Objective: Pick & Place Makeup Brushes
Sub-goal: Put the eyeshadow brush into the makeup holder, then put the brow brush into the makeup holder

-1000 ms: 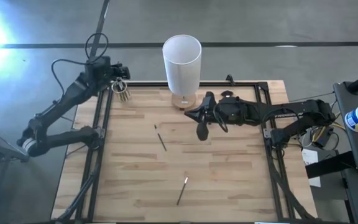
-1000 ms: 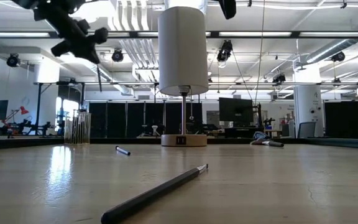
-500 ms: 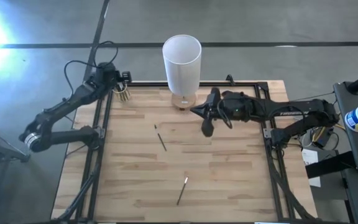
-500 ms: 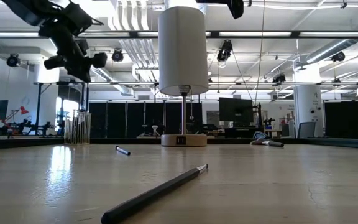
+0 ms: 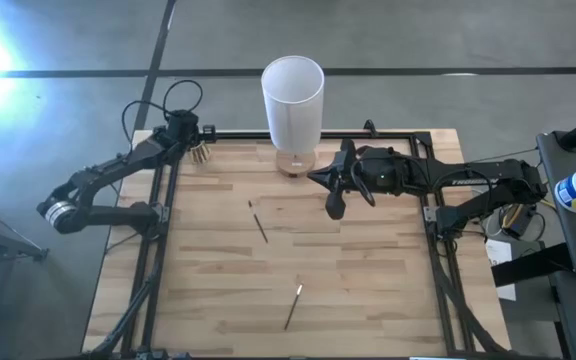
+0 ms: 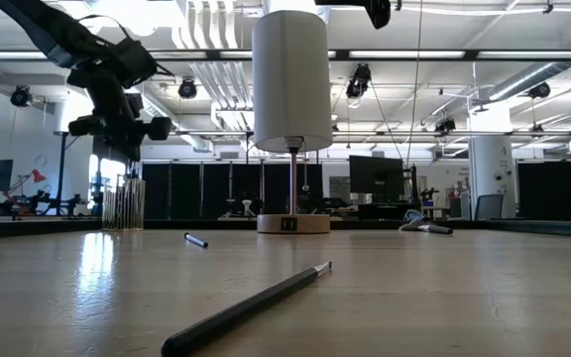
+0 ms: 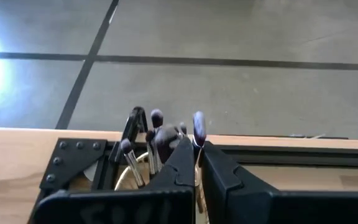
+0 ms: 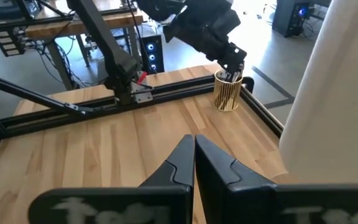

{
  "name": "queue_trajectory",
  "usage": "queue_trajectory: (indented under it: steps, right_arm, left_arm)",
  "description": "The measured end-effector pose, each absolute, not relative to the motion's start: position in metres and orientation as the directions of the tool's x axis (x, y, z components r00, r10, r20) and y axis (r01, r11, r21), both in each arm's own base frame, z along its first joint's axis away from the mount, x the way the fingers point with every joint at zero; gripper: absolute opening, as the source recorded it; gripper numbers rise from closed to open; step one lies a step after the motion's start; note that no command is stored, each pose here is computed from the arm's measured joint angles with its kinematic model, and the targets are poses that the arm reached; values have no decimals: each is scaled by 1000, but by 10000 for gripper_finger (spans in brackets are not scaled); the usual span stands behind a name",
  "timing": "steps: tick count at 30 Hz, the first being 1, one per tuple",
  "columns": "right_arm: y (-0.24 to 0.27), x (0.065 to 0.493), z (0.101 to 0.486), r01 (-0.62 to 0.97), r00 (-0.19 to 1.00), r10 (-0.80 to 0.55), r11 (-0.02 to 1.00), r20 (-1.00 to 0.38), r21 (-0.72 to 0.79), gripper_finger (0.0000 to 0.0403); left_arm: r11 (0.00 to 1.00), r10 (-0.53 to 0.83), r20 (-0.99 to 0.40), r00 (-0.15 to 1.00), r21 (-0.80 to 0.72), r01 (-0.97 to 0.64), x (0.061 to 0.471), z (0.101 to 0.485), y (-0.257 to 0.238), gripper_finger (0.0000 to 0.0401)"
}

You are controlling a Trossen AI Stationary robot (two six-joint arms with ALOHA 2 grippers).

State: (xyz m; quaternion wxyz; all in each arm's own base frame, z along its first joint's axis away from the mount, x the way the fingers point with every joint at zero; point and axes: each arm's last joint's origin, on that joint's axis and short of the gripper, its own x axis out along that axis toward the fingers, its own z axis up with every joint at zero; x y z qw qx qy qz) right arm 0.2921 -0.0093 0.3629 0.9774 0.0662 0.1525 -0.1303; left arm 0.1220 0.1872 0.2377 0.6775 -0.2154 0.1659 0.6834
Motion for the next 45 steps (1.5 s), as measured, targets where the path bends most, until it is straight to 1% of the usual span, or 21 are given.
queue_trajectory:
  steps: [9, 12, 17, 21, 26, 29, 33, 37, 40, 42, 45]
  right_arm:
    - [-9, 292, 363, 277, 920, -234, 956, -315, 97, 8]
    - [-9, 292, 363, 278, 919, -235, 956, -315, 98, 8]
    - [-9, 291, 364, 279, 919, -235, 955, -318, 100, 8]
    - [-9, 284, 367, 282, 916, -237, 955, -324, 97, 8]
    - [-9, 274, 361, 307, 885, -245, 946, -396, 101, 8]
    - [-9, 269, 350, 310, 874, -242, 945, -421, 101, 8]
    - [-8, 262, 323, 334, 858, -239, 932, -456, 139, 8]
    - [-8, 255, 299, 358, 864, -233, 908, -446, 219, 8]
    - [-8, 248, 287, 367, 869, -230, 894, -439, 258, 8]
    - [-8, 243, 283, 371, 867, -231, 891, -442, 261, 8]
    - [-8, 235, 282, 369, 870, -231, 891, -436, 265, 8]
  left_arm:
    - [-33, 833, -552, 32, -108, -994, 122, 232, 186, 71]
    - [-30, 815, -578, 35, -102, -994, 121, 234, 184, 82]
    - [-1, 806, -587, 69, -118, -993, 119, 249, 178, 87]
    - [93, 793, -581, 184, -184, -979, 121, 267, 168, 80]
    - [218, 765, -554, 330, -259, -941, 133, 276, 146, 52]
    - [284, 731, -551, 403, -293, -913, 146, 277, 132, 33]
    - [355, 669, -565, 482, -326, -876, 165, 273, 113, 16]
    - [371, 637, -588, 498, -333, -867, 183, 265, 96, 11]
    - [365, 597, -619, 509, -356, -860, 196, 256, 86, 11]
    - [352, 572, -644, 508, -367, -861, 202, 250, 80, 11]
    - [297, 539, -685, 490, -390, -872, 211, 240, 73, 12]
